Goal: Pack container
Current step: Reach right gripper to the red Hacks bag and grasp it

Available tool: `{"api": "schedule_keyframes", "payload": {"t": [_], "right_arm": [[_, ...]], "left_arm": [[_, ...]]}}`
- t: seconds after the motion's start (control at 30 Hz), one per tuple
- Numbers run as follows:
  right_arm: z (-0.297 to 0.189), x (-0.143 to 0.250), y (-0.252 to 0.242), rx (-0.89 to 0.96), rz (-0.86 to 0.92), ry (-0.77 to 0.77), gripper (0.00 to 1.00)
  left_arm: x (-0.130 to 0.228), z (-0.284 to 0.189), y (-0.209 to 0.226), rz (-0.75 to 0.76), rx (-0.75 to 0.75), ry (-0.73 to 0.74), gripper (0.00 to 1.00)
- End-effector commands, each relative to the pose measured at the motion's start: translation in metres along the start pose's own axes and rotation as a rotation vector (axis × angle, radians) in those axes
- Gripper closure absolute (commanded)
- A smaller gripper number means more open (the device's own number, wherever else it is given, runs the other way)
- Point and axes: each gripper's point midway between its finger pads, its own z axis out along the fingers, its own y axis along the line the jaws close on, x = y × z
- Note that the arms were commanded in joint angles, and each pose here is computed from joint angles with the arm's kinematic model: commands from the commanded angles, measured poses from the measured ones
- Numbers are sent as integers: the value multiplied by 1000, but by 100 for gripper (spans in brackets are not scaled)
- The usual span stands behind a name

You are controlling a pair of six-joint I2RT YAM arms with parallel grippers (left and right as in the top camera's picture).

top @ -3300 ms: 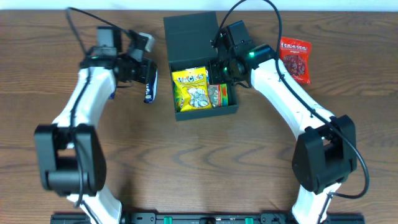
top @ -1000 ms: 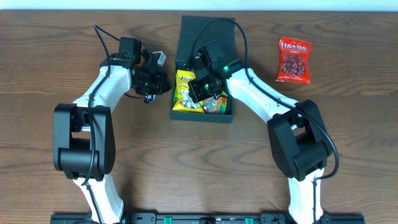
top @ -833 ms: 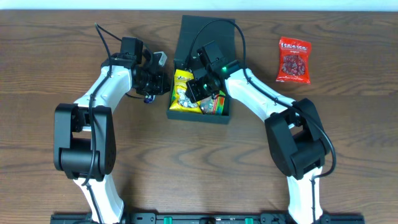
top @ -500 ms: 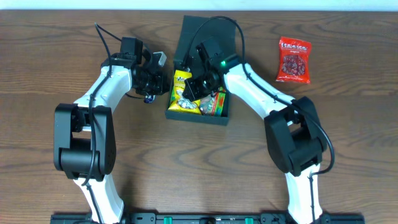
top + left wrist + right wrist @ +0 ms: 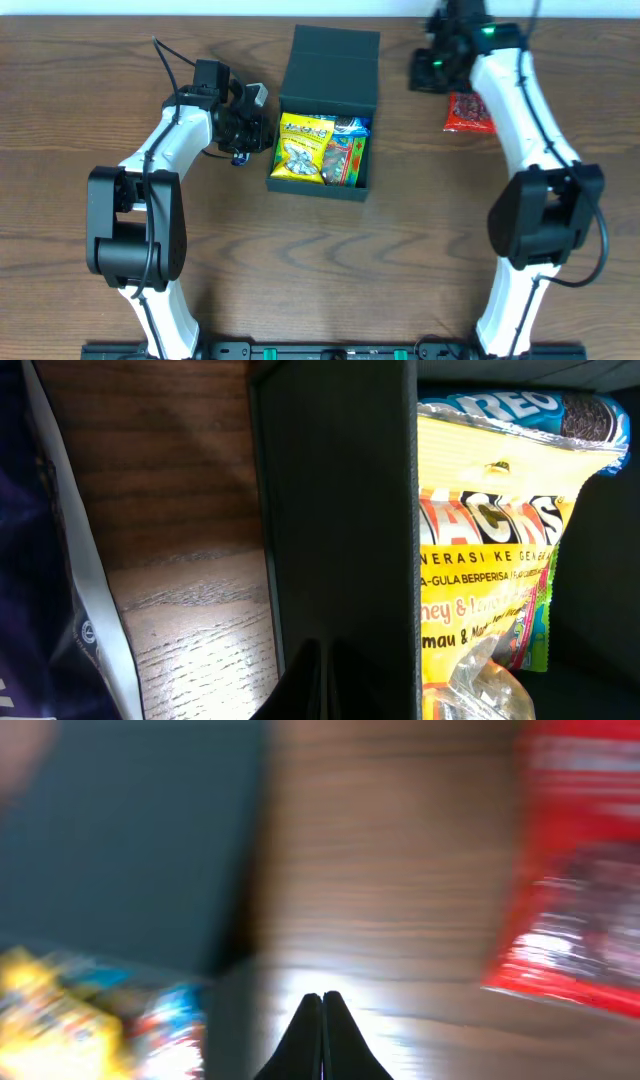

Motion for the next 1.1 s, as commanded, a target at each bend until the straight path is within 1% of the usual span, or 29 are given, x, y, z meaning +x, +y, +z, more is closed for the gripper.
{"api": "schedule_keyframes", "payload": {"t": [0.0,0.03,0.07,0.1,0.17,0.2,0.27,0.37,0.47,0.63,0.7,0.73,0.77,0.83,0.93,0.97,1.07], "right_arm": [[-20,-18,-54,225,80,-88,99],[-22,-20,-68,282,90,-97,96],[-23,-21,-82,335,99,-106,71],[-24,-22,-89,363,104,-111,50],[-20,-23,-100,389,117,-109,43],[-16,-23,-105,394,125,-102,41],[-1,-18,-124,413,151,-67,36],[17,-14,-141,415,178,-36,36],[40,-12,-150,370,178,-6,36],[75,-8,-148,294,144,26,43],[82,-7,-149,295,137,33,51],[85,-5,-150,295,138,39,59],[88,-4,-150,295,138,43,62],[93,-1,-152,298,139,56,72],[97,3,-153,300,141,70,89],[97,4,-153,300,141,73,99],[97,5,-153,300,141,77,99]], "left_arm": [[1,-5,-10,14,24,-6,94],[1,-5,-10,14,24,-5,94],[1,-5,-10,14,24,-5,94],[1,-5,-10,14,24,-5,94],[1,-5,-10,14,24,-5,94],[1,-5,-10,14,24,-5,94],[1,-5,-10,14,24,-5,94],[1,-5,-10,14,24,-5,94],[1,-5,-10,14,24,-5,94],[1,-5,-10,13,24,-5,94],[1,-5,-10,10,24,-5,94],[1,-5,-10,5,24,-5,94],[1,-5,-10,2,24,-5,94],[1,-5,-10,2,24,-5,94],[1,-5,-10,2,24,-5,94],[1,-5,-10,2,24,-4,94],[1,-5,-10,-16,24,-4,94]]}}
